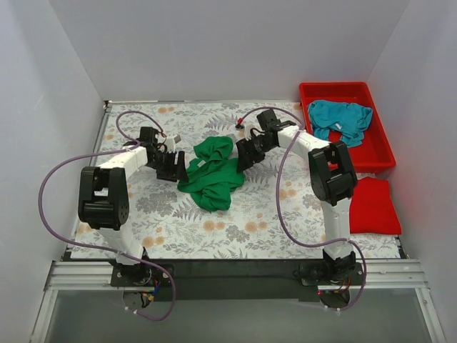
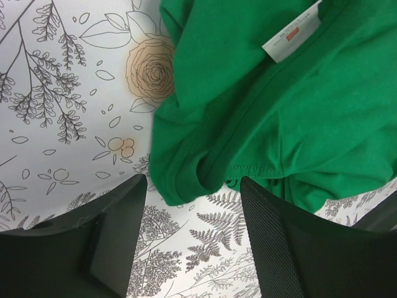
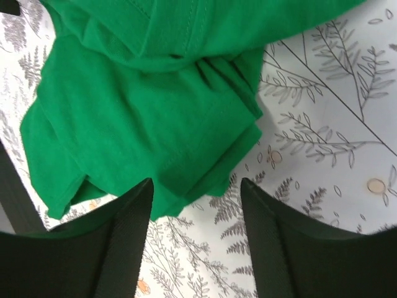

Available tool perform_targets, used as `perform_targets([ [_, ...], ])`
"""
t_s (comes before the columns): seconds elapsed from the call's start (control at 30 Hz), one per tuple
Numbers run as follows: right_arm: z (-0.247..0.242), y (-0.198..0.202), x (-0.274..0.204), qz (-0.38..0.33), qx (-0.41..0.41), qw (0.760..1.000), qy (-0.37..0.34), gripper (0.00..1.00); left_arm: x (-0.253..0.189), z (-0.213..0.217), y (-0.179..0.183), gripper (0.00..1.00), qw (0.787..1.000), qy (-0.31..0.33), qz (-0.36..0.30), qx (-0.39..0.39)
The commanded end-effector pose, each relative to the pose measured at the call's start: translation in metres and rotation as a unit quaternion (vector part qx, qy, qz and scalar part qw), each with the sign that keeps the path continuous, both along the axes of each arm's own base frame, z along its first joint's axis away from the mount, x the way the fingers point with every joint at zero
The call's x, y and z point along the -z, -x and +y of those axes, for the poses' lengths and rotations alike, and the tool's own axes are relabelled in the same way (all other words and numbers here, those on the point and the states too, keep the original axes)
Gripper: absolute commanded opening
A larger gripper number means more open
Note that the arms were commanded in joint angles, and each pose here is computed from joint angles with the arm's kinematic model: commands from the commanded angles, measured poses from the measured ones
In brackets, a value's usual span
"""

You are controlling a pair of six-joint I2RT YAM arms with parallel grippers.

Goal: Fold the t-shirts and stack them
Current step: Flatten the tshirt out

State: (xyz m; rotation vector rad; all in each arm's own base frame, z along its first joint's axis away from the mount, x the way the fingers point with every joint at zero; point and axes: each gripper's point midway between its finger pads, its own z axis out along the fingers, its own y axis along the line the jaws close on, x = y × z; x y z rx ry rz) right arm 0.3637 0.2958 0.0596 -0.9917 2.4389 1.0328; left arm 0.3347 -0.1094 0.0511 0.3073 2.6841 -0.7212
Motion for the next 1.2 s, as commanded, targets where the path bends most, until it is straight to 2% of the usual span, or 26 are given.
perform_targets([
  [0.0, 0.02, -0.003, -0.016, 0.008, -0.016, 0.999, -0.052, 0.63, -0.001, -0.004, -0.012, 0.58, 1.0, 0.008, -0.013, -0.002],
  [0.03, 0.02, -0.003, -0.012, 0.014, -0.015, 0.998, -0.052, 0.55, 0.0, -0.005, -0.012, 0.52, 1.0, 0.011, -0.009, -0.003],
  [0.1, 0.022, -0.003, -0.012, 0.018, -0.018, 0.998, -0.057, 0.42, -0.001, -0.008, -0.013, 0.47, 1.0, 0.019, -0.007, -0.001],
  [0.13, 0.022, -0.004, -0.012, 0.021, -0.018, 0.998, -0.06, 0.28, -0.002, -0.01, -0.014, 0.45, 1.0, 0.024, -0.005, -0.001],
  [0.2, 0.022, -0.004, -0.021, 0.019, -0.02, 0.997, -0.071, 0.07, -0.008, -0.015, -0.015, 0.36, 0.999, 0.041, -0.003, 0.004],
  [0.23, 0.017, -0.008, -0.024, 0.013, -0.014, 0.997, -0.071, 0.01, -0.01, -0.016, -0.016, 0.29, 0.999, 0.045, -0.002, 0.004],
  [0.27, 0.014, -0.01, -0.027, 0.007, -0.012, 0.997, -0.071, 0.01, -0.012, -0.016, -0.017, 0.13, 0.999, 0.043, -0.002, 0.001],
  [0.33, -0.002, -0.023, -0.045, -0.011, 0.007, 0.997, -0.08, 0.01, -0.022, -0.013, -0.026, 0.0, 0.999, 0.036, -0.018, -0.002],
  [0.5, -0.047, -0.051, -0.091, -0.073, 0.049, 0.992, -0.096, 0.01, -0.078, 0.01, -0.053, 0.0, 0.996, 0.041, -0.075, -0.035],
  [0.63, -0.098, -0.09, -0.146, -0.159, 0.092, 0.979, -0.09, 0.01, -0.144, 0.037, -0.087, 0.0, 0.985, 0.04, -0.149, -0.074],
  [0.73, -0.126, -0.102, -0.175, -0.209, 0.109, 0.969, -0.078, 0.01, -0.174, 0.047, -0.095, 0.0, 0.981, 0.038, -0.168, -0.086],
  [0.8, -0.136, -0.101, -0.198, -0.237, 0.113, 0.962, -0.079, 0.01, -0.206, 0.055, -0.099, 0.0, 0.976, 0.035, -0.196, -0.094],
  [0.93, -0.151, -0.076, -0.271, -0.323, 0.109, 0.936, -0.086, 0.01, -0.258, 0.07, -0.082, 0.0, 0.961, 0.026, -0.251, -0.108],
  [1.0, -0.151, -0.061, -0.288, -0.349, 0.099, 0.928, -0.088, 0.01, -0.258, 0.067, -0.073, 0.0, 0.963, 0.031, -0.248, -0.102],
  [1.07, -0.146, -0.05, -0.284, -0.338, 0.091, 0.932, -0.091, 0.01, -0.252, 0.064, -0.062, 0.0, 0.968, 0.035, -0.229, -0.1],
  [1.1, -0.143, -0.044, -0.264, -0.315, 0.086, 0.941, -0.087, 0.06, -0.241, 0.065, -0.057, 0.0, 0.97, 0.031, -0.215, -0.106],
  [1.13, -0.133, -0.035, -0.255, -0.31, 0.072, 0.945, -0.081, 0.2, -0.241, 0.067, -0.055, 0.0, 0.968, 0.027, -0.221, -0.112],
  [1.17, -0.128, -0.029, -0.24, -0.296, 0.065, 0.95, -0.071, 0.27, -0.237, 0.069, -0.053, 0.0, 0.968, 0.024, -0.22, -0.118],
])
